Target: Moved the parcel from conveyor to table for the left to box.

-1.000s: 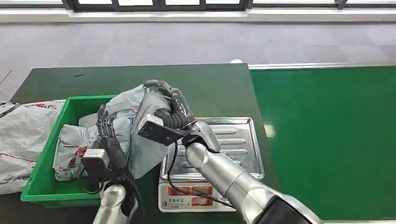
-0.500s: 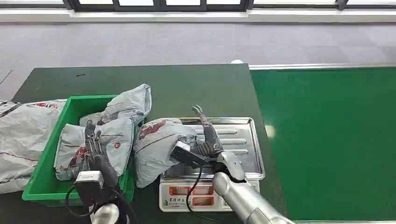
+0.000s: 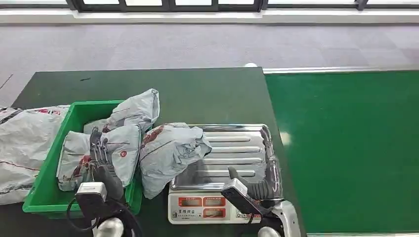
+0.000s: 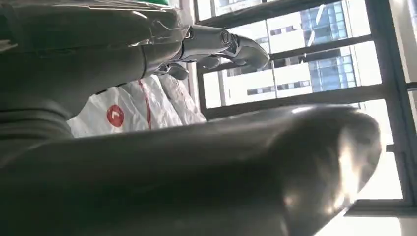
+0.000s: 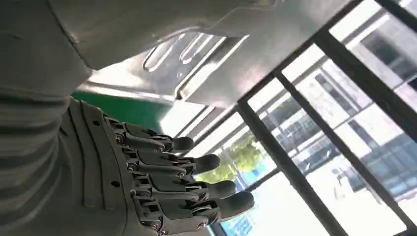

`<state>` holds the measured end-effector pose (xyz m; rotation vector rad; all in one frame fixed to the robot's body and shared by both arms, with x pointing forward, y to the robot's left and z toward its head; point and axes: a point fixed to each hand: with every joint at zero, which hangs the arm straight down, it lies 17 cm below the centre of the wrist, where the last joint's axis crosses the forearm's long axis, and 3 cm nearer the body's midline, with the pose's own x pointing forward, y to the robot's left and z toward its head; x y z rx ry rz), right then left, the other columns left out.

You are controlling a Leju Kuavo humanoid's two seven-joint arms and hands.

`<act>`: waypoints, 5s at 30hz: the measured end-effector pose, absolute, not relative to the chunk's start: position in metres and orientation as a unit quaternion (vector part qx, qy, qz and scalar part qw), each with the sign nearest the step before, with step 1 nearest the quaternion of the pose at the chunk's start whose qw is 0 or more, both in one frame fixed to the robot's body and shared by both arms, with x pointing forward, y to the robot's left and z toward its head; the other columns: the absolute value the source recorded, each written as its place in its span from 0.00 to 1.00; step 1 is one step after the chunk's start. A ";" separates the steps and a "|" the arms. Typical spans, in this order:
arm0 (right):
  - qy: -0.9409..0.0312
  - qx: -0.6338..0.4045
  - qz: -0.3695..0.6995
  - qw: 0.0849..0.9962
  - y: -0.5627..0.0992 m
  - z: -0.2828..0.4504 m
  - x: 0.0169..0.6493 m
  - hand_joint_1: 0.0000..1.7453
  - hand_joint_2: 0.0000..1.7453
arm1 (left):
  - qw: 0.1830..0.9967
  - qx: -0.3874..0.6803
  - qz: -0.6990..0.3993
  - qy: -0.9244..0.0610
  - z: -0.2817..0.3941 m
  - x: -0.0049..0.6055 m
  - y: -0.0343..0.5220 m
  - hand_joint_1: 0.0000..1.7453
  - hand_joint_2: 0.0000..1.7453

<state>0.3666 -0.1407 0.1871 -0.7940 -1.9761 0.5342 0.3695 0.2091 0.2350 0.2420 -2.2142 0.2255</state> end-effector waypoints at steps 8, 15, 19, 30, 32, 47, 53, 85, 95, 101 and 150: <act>-0.862 -0.363 0.150 0.322 -0.164 0.268 0.302 0.00 1.00 | 0.429 0.094 -0.034 -0.898 0.240 0.378 0.161 0.00 0.00; -0.876 -0.357 0.096 0.311 -0.189 0.279 0.278 0.00 1.00 | 0.450 0.083 -0.267 -0.848 0.189 0.409 0.073 0.00 1.00; -0.875 -0.354 0.083 0.318 -0.198 0.272 0.271 0.00 1.00 | 0.446 0.072 -0.374 -0.810 0.150 0.425 0.035 0.00 1.00; -0.878 -0.351 0.044 0.321 -0.218 0.276 0.259 0.00 1.00 | 0.417 0.061 -0.550 -0.721 0.094 0.446 -0.015 1.00 1.00; -0.879 -0.352 0.036 0.320 -0.222 0.280 0.256 0.00 1.00 | 0.403 0.063 -0.581 -0.704 0.084 0.448 -0.023 1.00 1.00; -0.875 -0.365 0.004 0.317 -0.240 0.295 0.240 0.00 1.00 | 0.364 0.137 -0.594 -0.704 0.100 0.477 -0.025 1.00 1.00; -0.876 -0.361 -0.006 0.321 -0.243 0.294 0.240 0.00 1.00 | 0.362 0.162 -0.569 -0.720 0.111 0.482 -0.021 1.00 1.00; -0.877 -0.336 -0.044 0.340 -0.248 0.287 0.251 0.00 1.00 | 0.148 0.394 -0.148 -0.895 0.407 0.424 0.130 1.00 1.00; -0.882 -0.317 -0.044 0.345 -0.238 0.281 0.262 0.00 1.00 | 0.125 0.450 -0.064 -0.882 0.464 0.431 0.209 1.00 1.00; -0.885 -0.308 -0.043 0.346 -0.232 0.280 0.267 0.00 1.00 | 0.135 0.476 -0.027 -0.869 0.487 0.444 0.246 1.00 1.00; -0.892 -0.261 0.012 0.368 -0.205 0.265 0.280 0.00 1.00 | 0.508 0.516 -0.183 -0.665 0.250 0.596 0.390 0.00 0.00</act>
